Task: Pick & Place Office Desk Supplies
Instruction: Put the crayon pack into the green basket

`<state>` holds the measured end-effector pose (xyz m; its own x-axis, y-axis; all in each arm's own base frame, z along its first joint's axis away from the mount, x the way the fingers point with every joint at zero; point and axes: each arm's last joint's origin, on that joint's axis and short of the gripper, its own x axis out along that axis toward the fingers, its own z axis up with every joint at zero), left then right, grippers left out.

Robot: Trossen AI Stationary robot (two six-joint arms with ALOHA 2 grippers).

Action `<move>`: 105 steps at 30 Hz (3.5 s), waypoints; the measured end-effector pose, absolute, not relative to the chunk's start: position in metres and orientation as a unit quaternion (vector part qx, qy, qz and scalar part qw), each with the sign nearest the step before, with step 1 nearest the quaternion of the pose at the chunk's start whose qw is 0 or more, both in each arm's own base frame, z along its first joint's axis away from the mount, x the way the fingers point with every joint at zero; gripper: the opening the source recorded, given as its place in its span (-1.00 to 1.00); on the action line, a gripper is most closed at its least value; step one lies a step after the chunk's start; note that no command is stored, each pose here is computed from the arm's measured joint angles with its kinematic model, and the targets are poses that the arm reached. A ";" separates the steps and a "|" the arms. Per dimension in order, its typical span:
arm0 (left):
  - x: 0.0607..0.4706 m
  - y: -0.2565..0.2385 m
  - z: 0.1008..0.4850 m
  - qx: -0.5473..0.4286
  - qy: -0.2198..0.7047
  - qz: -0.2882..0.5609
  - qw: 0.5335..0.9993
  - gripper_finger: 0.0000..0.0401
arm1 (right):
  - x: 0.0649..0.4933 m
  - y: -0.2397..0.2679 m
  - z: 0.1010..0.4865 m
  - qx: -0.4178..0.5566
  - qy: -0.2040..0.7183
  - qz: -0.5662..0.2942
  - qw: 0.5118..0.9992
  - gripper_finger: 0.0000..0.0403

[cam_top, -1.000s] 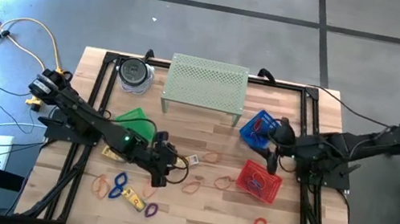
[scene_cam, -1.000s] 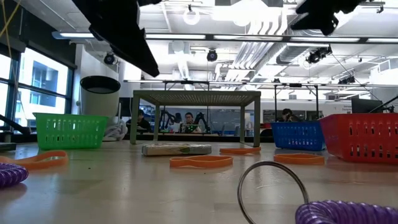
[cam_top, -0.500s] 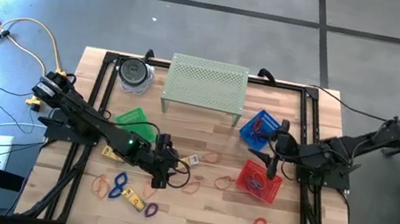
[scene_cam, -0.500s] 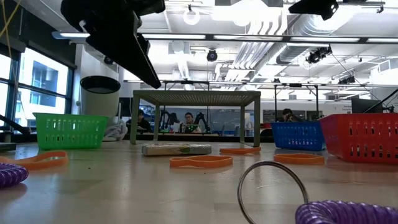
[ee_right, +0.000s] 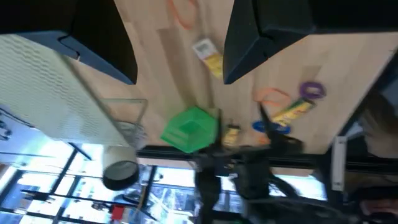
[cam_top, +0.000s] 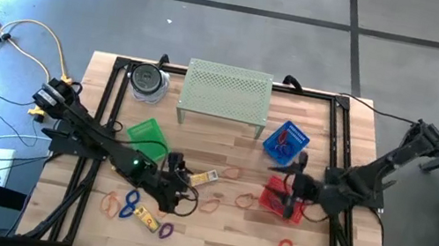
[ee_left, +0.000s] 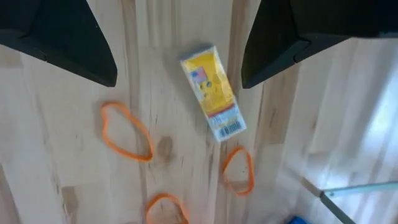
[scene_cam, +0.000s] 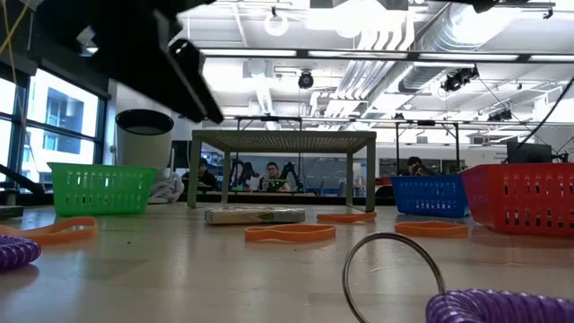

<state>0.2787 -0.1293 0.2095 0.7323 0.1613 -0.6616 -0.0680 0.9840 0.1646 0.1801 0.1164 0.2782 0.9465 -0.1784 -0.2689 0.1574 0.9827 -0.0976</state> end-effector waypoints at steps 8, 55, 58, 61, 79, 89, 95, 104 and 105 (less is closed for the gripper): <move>0.263 -0.109 0.185 0.042 0.294 -0.006 0.955 0.67 | 0.202 0.148 0.256 -0.074 0.131 -0.078 0.985 0.12; 0.290 -0.129 0.106 0.005 0.166 0.194 0.967 0.67 | 0.212 0.155 0.248 -0.086 0.119 -0.086 0.986 0.12; 0.297 -0.133 0.102 0.012 0.166 0.199 0.966 0.67 | 0.212 0.155 0.248 -0.077 0.120 -0.087 0.986 0.12; 0.297 -0.134 0.102 0.009 0.167 0.199 0.966 0.67 | 0.212 0.156 0.247 -0.058 0.124 -0.078 0.988 0.12; 0.310 -0.101 0.092 -0.059 0.235 0.138 0.960 0.67 | 0.211 0.158 0.246 -0.043 0.130 -0.043 0.990 0.12; 0.308 -0.098 0.088 -0.090 0.256 0.159 0.949 0.57 | 0.211 0.158 0.246 -0.037 0.130 -0.044 0.990 0.12; 0.308 -0.097 0.088 -0.081 0.260 0.160 0.949 0.27 | 0.211 0.158 0.246 -0.031 0.130 -0.043 0.990 0.12; 0.307 -0.097 0.087 -0.080 0.264 0.155 0.949 -0.11 | 0.211 0.158 0.246 -0.020 0.132 -0.045 0.990 0.12; 0.307 -0.097 0.087 -0.080 0.265 0.154 0.949 -0.15 | 0.211 0.158 0.246 -0.021 0.133 -0.045 0.990 0.12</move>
<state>0.3073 -0.0974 0.0868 0.8122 0.2508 -0.5267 -0.3350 0.9397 -0.0691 0.2112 0.1581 0.2457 0.9606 -0.0948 -0.2611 0.0838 0.9951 -0.0529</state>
